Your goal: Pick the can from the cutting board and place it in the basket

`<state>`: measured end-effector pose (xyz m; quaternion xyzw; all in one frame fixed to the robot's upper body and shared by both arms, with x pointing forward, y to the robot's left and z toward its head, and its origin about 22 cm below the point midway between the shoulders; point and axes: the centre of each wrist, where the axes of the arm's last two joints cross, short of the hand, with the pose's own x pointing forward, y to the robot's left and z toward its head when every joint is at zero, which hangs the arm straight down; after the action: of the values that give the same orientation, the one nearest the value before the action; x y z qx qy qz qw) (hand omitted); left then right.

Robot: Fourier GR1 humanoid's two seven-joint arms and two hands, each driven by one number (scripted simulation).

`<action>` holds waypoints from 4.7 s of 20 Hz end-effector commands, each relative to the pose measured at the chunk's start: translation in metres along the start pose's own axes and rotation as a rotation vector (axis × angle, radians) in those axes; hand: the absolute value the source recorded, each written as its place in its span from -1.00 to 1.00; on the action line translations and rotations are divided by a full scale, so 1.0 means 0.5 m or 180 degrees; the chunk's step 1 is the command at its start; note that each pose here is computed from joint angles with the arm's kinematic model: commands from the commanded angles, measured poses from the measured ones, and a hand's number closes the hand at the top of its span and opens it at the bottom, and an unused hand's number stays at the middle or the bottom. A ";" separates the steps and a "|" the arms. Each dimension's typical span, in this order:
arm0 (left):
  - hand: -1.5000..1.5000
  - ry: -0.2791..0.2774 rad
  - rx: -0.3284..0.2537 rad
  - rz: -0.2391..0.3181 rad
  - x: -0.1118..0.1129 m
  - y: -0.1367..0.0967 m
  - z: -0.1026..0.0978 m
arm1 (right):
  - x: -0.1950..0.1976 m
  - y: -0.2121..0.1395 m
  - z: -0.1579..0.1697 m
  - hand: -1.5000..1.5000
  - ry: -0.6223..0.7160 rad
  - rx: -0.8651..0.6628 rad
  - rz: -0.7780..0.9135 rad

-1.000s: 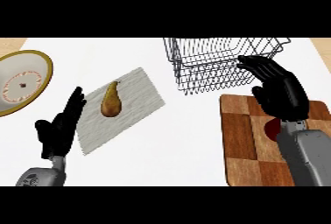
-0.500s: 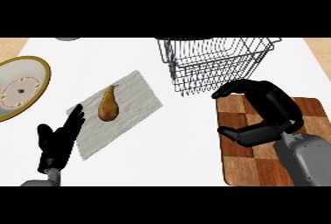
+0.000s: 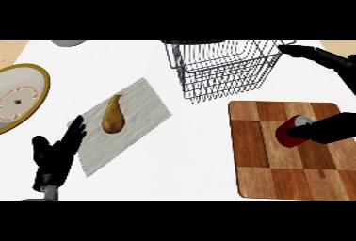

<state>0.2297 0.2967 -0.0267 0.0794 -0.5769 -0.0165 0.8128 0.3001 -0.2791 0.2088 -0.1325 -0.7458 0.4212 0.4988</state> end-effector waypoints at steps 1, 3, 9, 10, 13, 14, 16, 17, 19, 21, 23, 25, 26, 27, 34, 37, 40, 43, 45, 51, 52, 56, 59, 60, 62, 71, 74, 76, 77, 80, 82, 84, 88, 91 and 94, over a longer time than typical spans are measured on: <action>0.00 0.0664 0.0003 0.0040 -0.076 -0.003 0.042 | 0.066 -0.124 0.022 -1.00 0.0337 -0.0008 0.0855; 0.00 0.0735 0.0058 -0.0004 -0.107 0.004 0.053 | 0.092 -0.173 0.043 -1.00 0.0347 0.0175 0.1000; 0.00 0.0702 0.0013 0.0033 -0.076 -0.015 0.036 | 0.151 -0.285 0.069 -1.00 0.0662 0.0901 0.1284; 0.00 0.0604 -0.0032 -0.0054 -0.051 -0.017 0.029 | 0.140 -0.301 0.069 -1.00 0.0823 0.1075 0.1291; 0.00 0.0680 -0.0009 0.0009 -0.070 -0.014 0.038 | 0.155 -0.329 0.086 -1.00 0.1007 0.1364 0.1417; 0.00 0.0681 -0.0075 0.0012 -0.083 -0.020 0.047 | 0.152 -0.338 0.087 -1.00 0.1062 0.1435 0.1405; 0.00 0.0665 -0.0126 0.0023 -0.064 -0.004 0.042 | 0.160 -0.346 0.091 -1.00 0.1065 0.1486 0.1448; 0.00 0.0653 -0.0073 -0.0031 -0.084 0.015 0.057 | 0.144 -0.338 0.091 -1.00 0.1120 0.1543 0.1463; 0.00 0.0648 -0.0118 -0.0006 -0.048 -0.038 0.029 | 0.155 -0.344 0.085 -1.00 0.1099 0.1529 0.1471; 0.00 0.0653 -0.0118 -0.0010 -0.082 -0.005 0.039 | 0.160 -0.338 0.087 -1.00 0.1039 0.1589 0.1474; 0.00 0.0712 -0.0090 -0.0027 -0.069 0.006 0.046 | 0.144 -0.337 0.086 -1.00 0.1040 0.1555 0.1391; 0.00 0.0679 -0.0099 0.0014 -0.063 -0.020 0.042 | 0.135 -0.323 0.083 -1.00 0.1017 0.1571 0.1367; 0.00 0.0705 -0.0027 0.0026 -0.056 -0.009 0.034 | 0.110 -0.299 0.089 -1.00 0.0967 0.1630 0.1278; 0.00 0.0673 -0.0066 -0.0009 -0.058 -0.002 0.045 | 0.107 -0.302 0.087 -1.00 0.0983 0.1575 0.1231; 0.00 0.0724 -0.0076 -0.0001 -0.083 -0.004 0.040 | 0.047 -0.203 0.060 -1.00 0.0922 0.1487 0.1101; 0.00 0.0634 -0.0094 -0.0001 -0.072 -0.010 0.044 | 0.024 -0.172 0.060 -1.00 0.0930 0.1454 0.1120; 0.00 0.0695 -0.0046 -0.0008 -0.062 0.011 0.027 | 0.018 -0.137 0.059 -1.00 0.0984 0.1569 0.1204; 0.00 0.0686 -0.0021 -0.0018 -0.077 -0.011 0.049 | 0.022 -0.104 0.070 -1.00 0.1003 0.1614 0.1305; 0.00 0.0671 -0.0088 -0.0036 -0.056 -0.013 0.030 | -0.014 -0.099 0.065 -1.00 0.1061 0.1592 0.1290; 0.00 0.0698 -0.0102 -0.0042 -0.083 -0.001 0.055 | -0.061 -0.085 0.073 -1.00 0.1092 0.1546 0.1243; 0.00 0.0710 -0.0072 0.0016 -0.069 0.000 0.055 | -0.062 -0.081 0.081 -1.00 0.1098 0.1584 0.1182; 0.00 0.0665 -0.0110 0.0039 -0.089 -0.017 0.041 | -0.094 -0.075 0.090 -1.00 0.1024 0.1553 0.1245; 0.00 0.0626 -0.0090 -0.0035 -0.074 -0.010 0.032 | -0.106 -0.055 0.069 -1.00 0.1054 0.1538 0.1273; 0.00 0.0657 -0.0049 0.0007 -0.075 -0.034 0.042 | -0.116 -0.020 0.089 -1.00 0.1075 0.1533 0.1281; 0.00 0.0645 -0.0129 -0.0087 -0.057 -0.037 0.042 | -0.128 -0.010 0.072 -1.00 0.1080 0.1535 0.1293; 0.00 0.0677 -0.0089 -0.0071 -0.066 -0.001 0.038 | -0.149 0.014 0.073 -1.00 0.1021 0.1524 0.1239; 0.00 0.0697 -0.0078 -0.0058 -0.081 -0.018 0.041 | -0.158 0.052 0.070 -1.00 0.1124 0.1641 0.1400; 0.00 0.0698 -0.0124 -0.0016 -0.054 -0.003 0.044 | -0.156 0.022 0.059 -1.00 0.1221 0.1771 0.1419; 0.00 0.0643 -0.0176 -0.0006 -0.031 -0.022 0.036 | -0.160 0.047 0.051 -1.00 0.1250 0.1796 0.1503; 0.00 0.0666 -0.0081 -0.0039 -0.049 -0.010 0.039 | -0.192 0.092 0.097 -1.00 0.1277 0.1841 0.1512; 0.00 0.0678 -0.0071 -0.0052 -0.058 -0.010 0.026 | -0.191 0.108 0.065 -1.00 0.1266 0.1857 0.1456; 0.00 0.0710 -0.0057 -0.0031 -0.070 -0.022 0.050 | -0.194 0.082 0.067 -1.00 0.1244 0.1777 0.1391; 0.00 0.0686 -0.0031 -0.0055 -0.076 -0.005 0.040 | -0.194 0.090 0.059 -1.00 0.1166 0.1777 0.1383; 0.00 0.0678 -0.0114 -0.0008 -0.082 -0.018 0.050 | -0.195 0.081 0.041 -1.00 0.1240 0.1761 0.1411; 0.00 0.0700 -0.0127 -0.0054 -0.058 -0.003 0.060 | -0.226 0.145 0.079 -1.00 0.1237 0.1777 0.1448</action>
<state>0.2173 0.2947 -0.0206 0.0740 -0.5616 -0.0252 0.8237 0.3085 -0.3254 0.0918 -0.2266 -0.4476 0.6734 0.5430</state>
